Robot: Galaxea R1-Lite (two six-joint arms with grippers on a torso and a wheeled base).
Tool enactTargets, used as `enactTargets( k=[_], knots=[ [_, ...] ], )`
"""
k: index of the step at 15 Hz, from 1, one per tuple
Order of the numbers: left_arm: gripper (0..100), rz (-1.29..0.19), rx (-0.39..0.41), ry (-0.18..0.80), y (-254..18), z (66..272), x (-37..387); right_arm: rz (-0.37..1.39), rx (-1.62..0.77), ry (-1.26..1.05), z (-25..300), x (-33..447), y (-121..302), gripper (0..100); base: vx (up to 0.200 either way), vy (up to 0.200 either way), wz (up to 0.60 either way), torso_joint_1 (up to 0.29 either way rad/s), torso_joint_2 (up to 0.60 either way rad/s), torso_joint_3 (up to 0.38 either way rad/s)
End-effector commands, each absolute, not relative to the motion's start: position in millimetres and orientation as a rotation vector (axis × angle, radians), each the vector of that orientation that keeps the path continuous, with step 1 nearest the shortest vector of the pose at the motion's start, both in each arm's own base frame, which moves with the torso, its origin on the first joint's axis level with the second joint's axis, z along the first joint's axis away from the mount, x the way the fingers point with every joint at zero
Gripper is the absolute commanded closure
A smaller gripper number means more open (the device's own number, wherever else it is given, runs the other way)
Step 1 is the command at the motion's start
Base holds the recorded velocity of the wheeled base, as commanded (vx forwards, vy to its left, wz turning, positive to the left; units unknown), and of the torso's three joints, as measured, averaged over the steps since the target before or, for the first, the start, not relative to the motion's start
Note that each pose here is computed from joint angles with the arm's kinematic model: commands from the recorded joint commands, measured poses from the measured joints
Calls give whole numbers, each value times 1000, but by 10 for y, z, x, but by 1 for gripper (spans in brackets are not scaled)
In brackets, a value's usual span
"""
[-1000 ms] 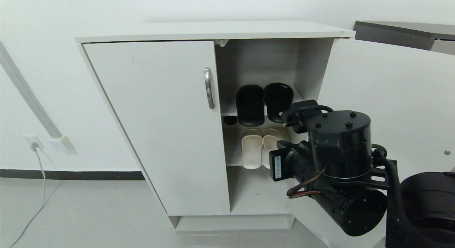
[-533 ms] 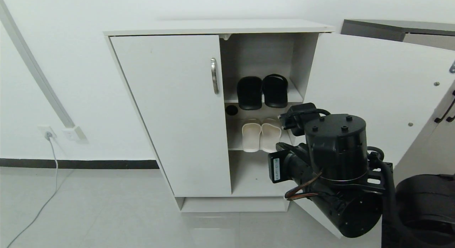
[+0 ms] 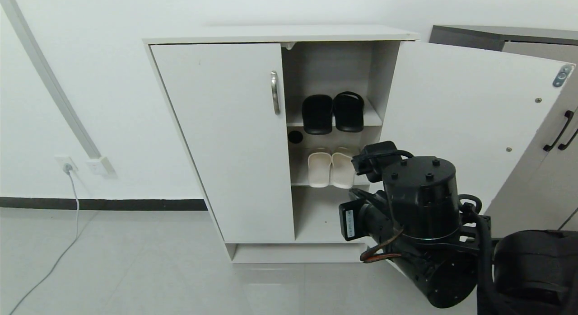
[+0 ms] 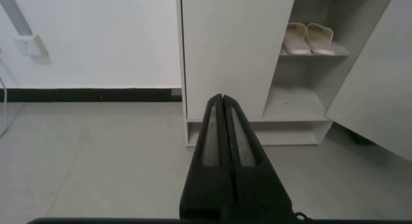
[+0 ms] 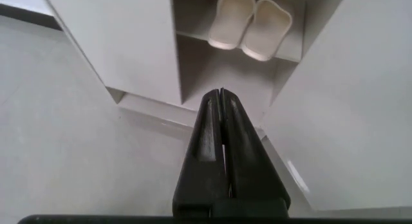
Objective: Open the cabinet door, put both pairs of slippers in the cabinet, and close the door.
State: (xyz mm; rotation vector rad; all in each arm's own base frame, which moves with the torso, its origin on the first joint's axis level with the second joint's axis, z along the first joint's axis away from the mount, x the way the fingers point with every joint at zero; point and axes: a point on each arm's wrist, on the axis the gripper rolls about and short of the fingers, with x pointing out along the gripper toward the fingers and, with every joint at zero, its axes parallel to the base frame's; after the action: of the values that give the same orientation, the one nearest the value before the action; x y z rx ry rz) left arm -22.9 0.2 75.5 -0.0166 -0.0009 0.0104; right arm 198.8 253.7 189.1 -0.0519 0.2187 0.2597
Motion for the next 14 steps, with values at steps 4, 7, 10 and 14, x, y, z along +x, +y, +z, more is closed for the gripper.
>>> enactTargets(
  k=[4,7,10,14],
  knots=[
    [100,11,-18,0,2,755,-228,249,-64,228,1846,2018,2527,100,0,0,0,0,0,0],
    [100,11,-17,0,2,755,-228,249,-76,233,1825,2016,2524,100,0,0,0,0,0,0],
    [100,11,-17,0,2,755,-228,249,-77,234,1821,2015,2523,100,0,0,0,0,0,0],
    [100,11,-17,0,2,755,-228,249,-75,234,1821,2015,2523,100,0,0,0,0,0,0]
  ],
)
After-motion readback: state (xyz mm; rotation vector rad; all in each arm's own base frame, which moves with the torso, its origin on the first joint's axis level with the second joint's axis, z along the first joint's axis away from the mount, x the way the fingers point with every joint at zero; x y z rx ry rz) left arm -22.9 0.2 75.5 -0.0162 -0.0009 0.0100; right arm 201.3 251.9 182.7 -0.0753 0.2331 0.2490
